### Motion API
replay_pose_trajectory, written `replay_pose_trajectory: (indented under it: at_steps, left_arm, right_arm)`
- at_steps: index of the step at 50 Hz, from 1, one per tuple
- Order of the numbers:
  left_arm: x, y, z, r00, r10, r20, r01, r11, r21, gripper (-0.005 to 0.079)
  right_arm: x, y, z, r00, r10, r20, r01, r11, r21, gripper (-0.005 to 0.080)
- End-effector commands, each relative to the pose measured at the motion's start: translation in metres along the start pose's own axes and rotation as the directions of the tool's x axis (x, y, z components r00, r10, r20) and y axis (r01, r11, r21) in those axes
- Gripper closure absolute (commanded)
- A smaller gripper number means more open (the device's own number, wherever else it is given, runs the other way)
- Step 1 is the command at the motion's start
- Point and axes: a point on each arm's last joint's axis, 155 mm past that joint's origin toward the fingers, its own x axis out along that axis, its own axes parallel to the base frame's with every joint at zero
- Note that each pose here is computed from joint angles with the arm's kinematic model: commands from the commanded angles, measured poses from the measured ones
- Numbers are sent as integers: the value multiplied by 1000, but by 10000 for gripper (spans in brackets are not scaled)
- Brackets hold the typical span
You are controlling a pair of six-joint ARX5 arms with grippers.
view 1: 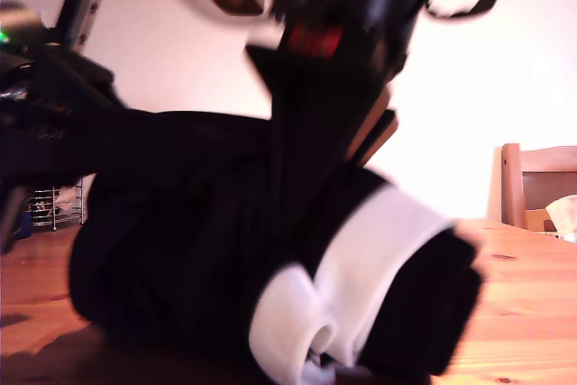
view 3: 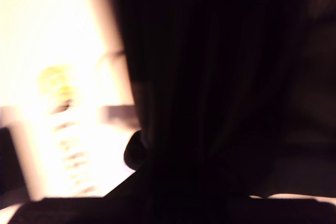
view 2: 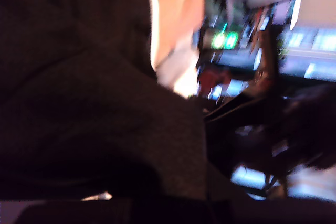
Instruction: Fold the shorts in front of you. After folding it, place it to the left side.
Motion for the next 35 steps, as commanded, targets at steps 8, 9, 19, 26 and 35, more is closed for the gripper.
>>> replay_pose_trajectory:
  at_steps: [8,9,19,26,35]
  left_arm:
    - [7,2,-17,998,26,-60,-23,998,52,763]
    - [7,2,-18,998,27,-63,-24,998,54,763]
    - [6,0,-14,998,20,-52,-16,998,69,762]
    - [3,2,-3,1000,28,-10,-27,994,102,762]
    - [1,11,16,994,91,67,-100,983,151,763]
  right_arm:
    - [-17,28,4,980,189,54,-188,982,-29,765]
    - [-19,31,3,976,211,56,-210,977,-28,765]
    - [-27,30,3,960,266,89,-262,964,-48,765]
    - [-25,11,4,966,236,108,-234,972,-35,765]
    - [-5,-16,-4,973,220,68,-220,975,-7,765]
